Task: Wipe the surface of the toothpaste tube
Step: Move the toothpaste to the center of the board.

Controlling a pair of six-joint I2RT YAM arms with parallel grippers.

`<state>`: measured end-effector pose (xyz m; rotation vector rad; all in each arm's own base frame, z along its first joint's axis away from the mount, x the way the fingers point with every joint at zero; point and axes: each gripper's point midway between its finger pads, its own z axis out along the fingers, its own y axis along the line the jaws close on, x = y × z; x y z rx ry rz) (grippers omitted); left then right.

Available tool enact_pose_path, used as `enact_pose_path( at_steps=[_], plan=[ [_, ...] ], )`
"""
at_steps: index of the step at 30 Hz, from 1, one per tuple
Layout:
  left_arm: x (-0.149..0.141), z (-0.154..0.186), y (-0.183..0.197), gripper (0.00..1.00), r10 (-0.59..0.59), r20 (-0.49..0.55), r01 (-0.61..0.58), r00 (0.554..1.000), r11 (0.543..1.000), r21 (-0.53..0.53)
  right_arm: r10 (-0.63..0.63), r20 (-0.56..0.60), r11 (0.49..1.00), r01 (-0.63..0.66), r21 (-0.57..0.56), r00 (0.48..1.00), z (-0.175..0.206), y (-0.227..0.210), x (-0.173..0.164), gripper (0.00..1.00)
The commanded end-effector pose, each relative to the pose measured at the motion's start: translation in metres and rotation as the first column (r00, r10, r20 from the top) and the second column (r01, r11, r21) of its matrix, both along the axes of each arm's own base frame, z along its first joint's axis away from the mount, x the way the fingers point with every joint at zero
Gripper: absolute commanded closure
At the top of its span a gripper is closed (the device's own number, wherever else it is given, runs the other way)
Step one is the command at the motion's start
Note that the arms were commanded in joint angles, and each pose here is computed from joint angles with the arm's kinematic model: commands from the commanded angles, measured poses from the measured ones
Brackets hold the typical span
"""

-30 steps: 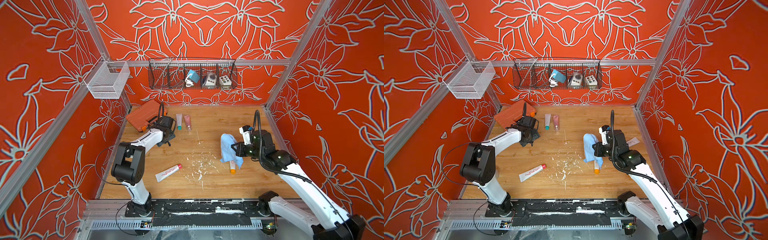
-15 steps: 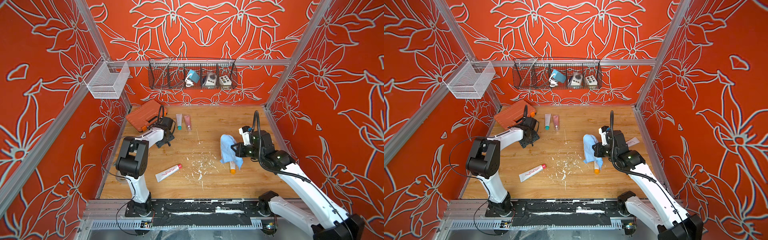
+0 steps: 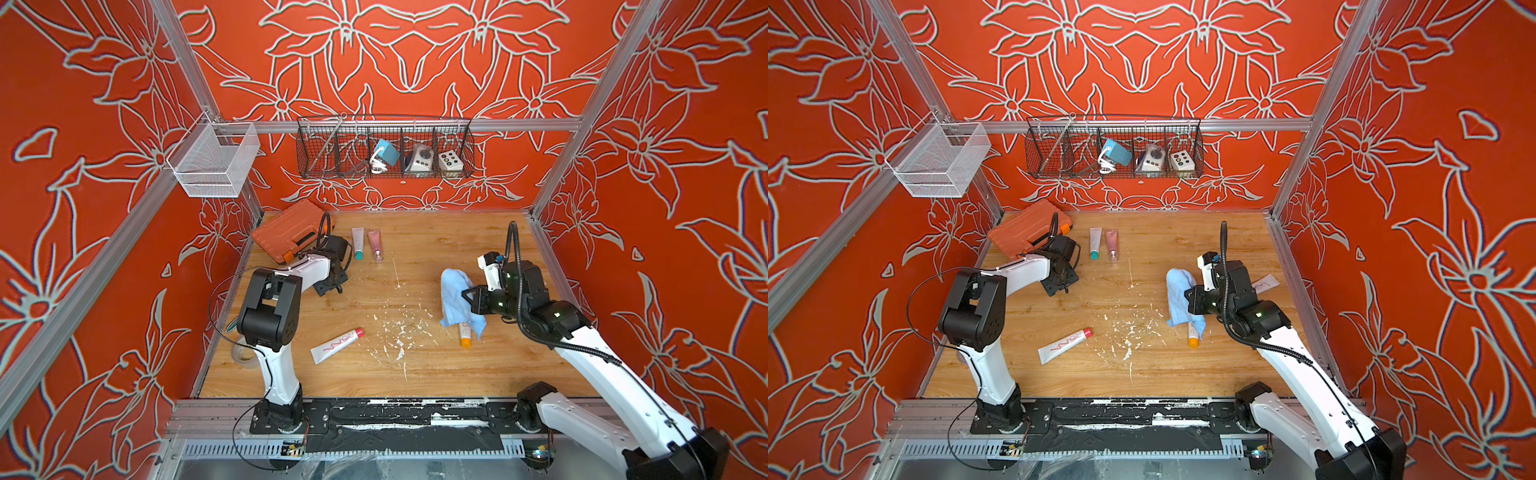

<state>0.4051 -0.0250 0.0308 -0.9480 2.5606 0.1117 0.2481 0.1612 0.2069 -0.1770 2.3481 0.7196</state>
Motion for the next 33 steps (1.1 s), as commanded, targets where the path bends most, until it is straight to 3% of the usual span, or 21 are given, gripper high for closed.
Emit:
enact_pose_path(
  at_steps=[1, 25, 33],
  plan=[
    [-0.001, -0.004, 0.006, 0.40, 0.012, -0.009, -0.012, 1.000, 1.000, 0.021, -0.009, 0.006, 1.000, 0.009, 0.007, 1.000, -0.001, -0.002, 0.002, 1.00],
    [-0.018, -0.006, -0.001, 0.69, -0.043, -0.003, 0.042, 0.999, 0.999, -0.017, -0.010, 0.008, 1.000, 0.010, 0.017, 1.000, -0.001, -0.002, 0.000, 1.00],
    [-0.035, -0.005, -0.019, 0.74, -0.103, -0.009, 0.102, 0.995, 0.994, -0.049, -0.011, 0.006, 0.999, 0.011, 0.032, 1.000, 0.000, -0.001, -0.001, 1.00]
  ],
)
